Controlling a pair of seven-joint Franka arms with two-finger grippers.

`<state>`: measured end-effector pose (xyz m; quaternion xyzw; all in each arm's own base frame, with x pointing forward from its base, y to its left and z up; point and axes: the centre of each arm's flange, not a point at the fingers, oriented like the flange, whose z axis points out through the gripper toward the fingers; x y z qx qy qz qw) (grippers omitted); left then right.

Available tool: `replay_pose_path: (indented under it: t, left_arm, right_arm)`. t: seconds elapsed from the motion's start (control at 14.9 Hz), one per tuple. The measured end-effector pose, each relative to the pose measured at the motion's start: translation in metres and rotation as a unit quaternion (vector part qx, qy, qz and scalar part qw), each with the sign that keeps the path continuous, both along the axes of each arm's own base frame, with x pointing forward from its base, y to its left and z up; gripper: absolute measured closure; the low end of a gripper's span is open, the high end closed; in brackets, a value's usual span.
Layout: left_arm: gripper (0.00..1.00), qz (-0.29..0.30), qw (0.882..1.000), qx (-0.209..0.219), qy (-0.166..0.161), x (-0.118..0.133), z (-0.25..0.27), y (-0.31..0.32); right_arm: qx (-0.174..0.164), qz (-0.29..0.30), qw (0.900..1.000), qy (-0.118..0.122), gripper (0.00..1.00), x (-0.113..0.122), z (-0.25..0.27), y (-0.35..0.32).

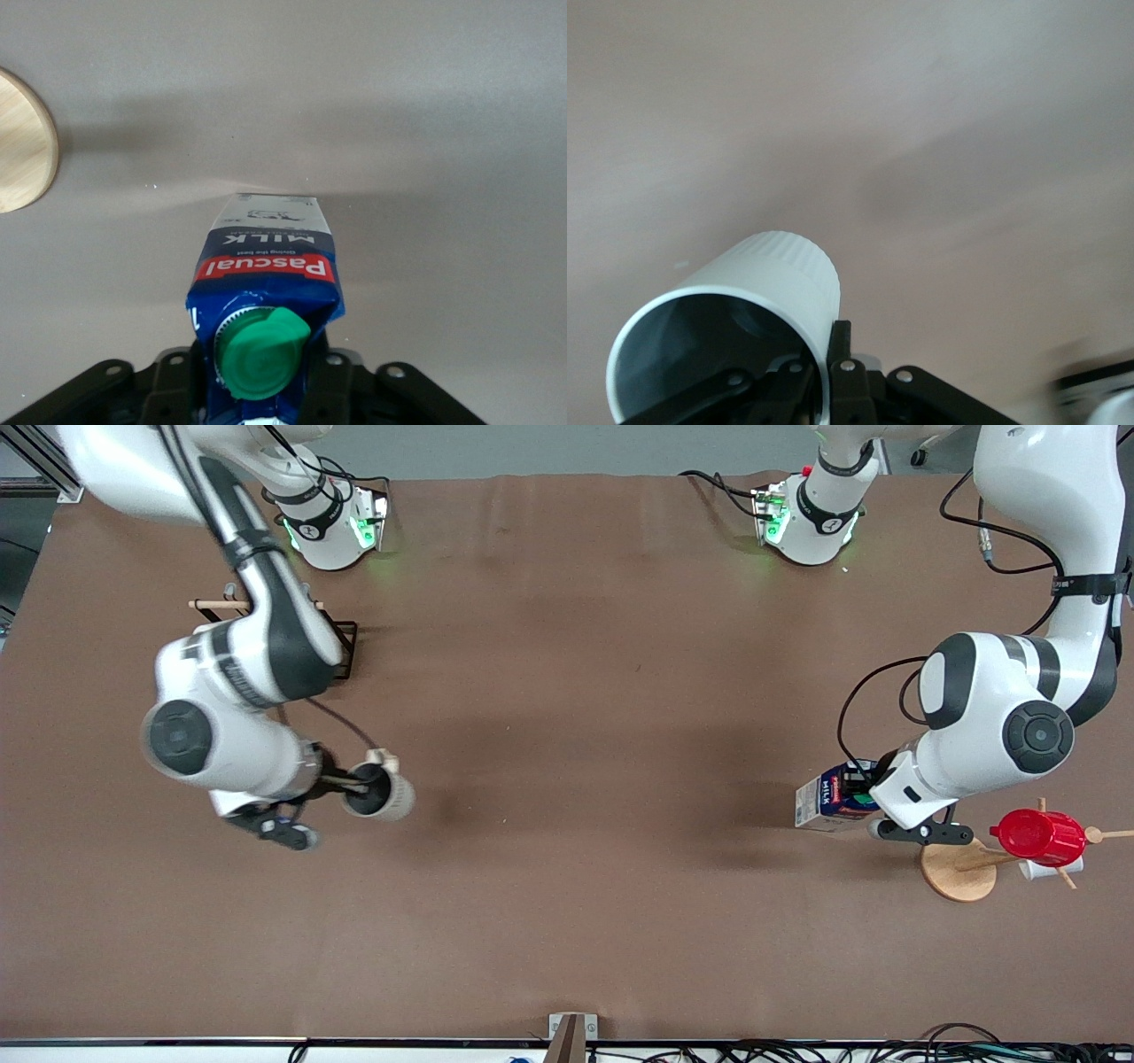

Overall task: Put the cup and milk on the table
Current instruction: 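Carry the white mug toward the table middle with the right gripper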

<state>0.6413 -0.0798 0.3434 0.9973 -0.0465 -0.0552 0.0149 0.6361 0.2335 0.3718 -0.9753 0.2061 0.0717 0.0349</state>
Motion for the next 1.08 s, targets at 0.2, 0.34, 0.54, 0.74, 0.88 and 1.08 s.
replay_pose_path:
  t: [0.2,0.34,0.54,0.74,0.88,1.08]
  left_arm:
    - [0.61,-0.003,1.0,-0.001,-0.005,0.001,0.013,-0.004]
    - [0.62,-0.01,1.0,-0.003,-0.009,0.001,0.024,-0.012]
    - [0.62,-0.012,1.0,-0.002,-0.007,-0.002,0.04,-0.032]
    - [0.62,-0.001,1.0,0.001,-0.011,-0.005,0.058,-0.073]
    - [0.62,0.015,1.0,0.002,-0.016,-0.011,0.066,-0.104]
    - [0.62,0.042,0.999,0.005,-0.02,-0.022,0.07,-0.149]
  right_arm:
    - [-0.005,-0.023,1.0,-0.008,0.96,-0.02,-0.033,0.074]
    - [-0.008,-0.035,0.999,-0.013,0.96,-0.033,-0.06,0.111]
    - [-0.004,-0.05,0.999,-0.022,0.96,-0.046,-0.083,0.151]
    - [-0.009,-0.045,0.999,-0.03,0.96,-0.058,-0.093,0.177]
    - [-0.015,-0.038,0.999,-0.032,0.96,-0.066,-0.099,0.189]
    - [-0.021,-0.021,0.999,-0.045,0.96,-0.073,-0.11,0.201]
